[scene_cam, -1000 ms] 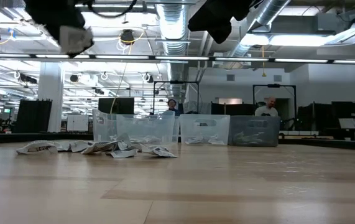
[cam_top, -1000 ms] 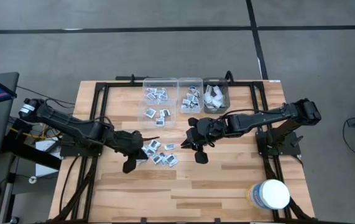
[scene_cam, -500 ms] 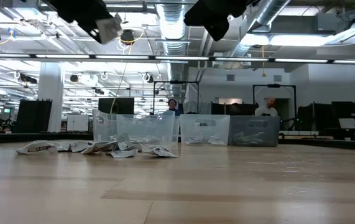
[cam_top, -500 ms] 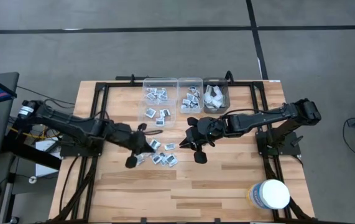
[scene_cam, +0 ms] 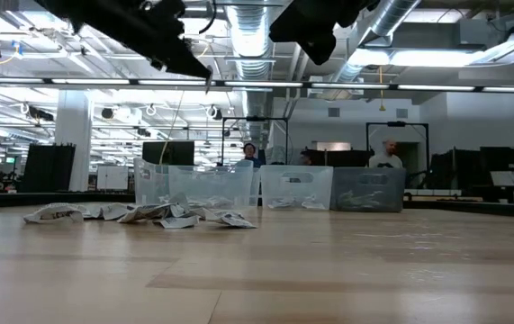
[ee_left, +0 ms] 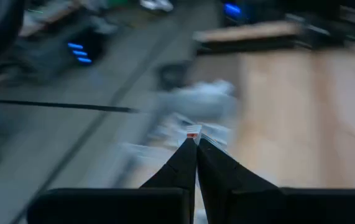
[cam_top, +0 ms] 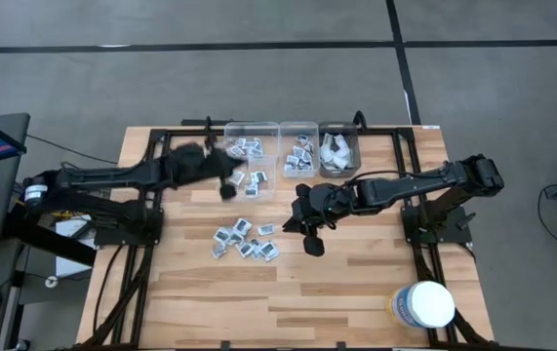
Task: Pick & Place First Aid Supplies
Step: Put the ointment pack into the top left transparent bin, then put the towelette pack into the bottom transparent bin
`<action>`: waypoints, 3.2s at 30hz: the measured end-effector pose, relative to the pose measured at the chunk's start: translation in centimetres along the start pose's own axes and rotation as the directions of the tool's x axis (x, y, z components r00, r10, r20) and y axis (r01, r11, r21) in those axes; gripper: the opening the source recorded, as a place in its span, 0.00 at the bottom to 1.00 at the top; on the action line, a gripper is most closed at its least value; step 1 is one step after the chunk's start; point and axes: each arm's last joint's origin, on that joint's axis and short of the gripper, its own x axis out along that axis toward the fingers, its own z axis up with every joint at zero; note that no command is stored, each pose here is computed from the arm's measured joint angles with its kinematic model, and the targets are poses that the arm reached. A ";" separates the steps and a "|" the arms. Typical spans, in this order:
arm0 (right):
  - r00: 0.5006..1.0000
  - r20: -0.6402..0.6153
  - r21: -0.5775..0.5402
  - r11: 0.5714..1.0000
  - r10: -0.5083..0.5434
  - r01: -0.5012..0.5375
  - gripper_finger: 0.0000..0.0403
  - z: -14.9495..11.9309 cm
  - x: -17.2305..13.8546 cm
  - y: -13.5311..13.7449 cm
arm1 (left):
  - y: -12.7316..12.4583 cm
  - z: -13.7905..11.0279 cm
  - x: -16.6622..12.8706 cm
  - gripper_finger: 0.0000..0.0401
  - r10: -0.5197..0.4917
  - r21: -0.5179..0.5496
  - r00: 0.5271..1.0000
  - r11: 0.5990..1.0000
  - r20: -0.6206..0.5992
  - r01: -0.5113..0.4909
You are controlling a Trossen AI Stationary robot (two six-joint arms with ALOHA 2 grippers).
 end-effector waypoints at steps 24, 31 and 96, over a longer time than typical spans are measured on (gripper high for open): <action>0.996 0.010 0.089 0.993 -0.085 0.083 0.09 0.1 -0.1 -1.3 | 7.4 -7.7 9.1 0.04 0.218 -0.107 0.967 0.967 -0.133 -0.233; 0.991 0.014 0.091 0.987 -0.131 0.129 0.09 0.2 -0.2 -2.2 | 7.4 -6.7 8.4 0.05 0.163 -0.206 0.984 0.963 -0.073 -0.175; 0.989 -0.113 -0.070 0.993 -0.100 0.093 0.09 -2.5 5.2 -7.4 | -11.1 -6.2 -5.7 0.26 -0.680 -0.573 0.576 0.718 -0.454 0.395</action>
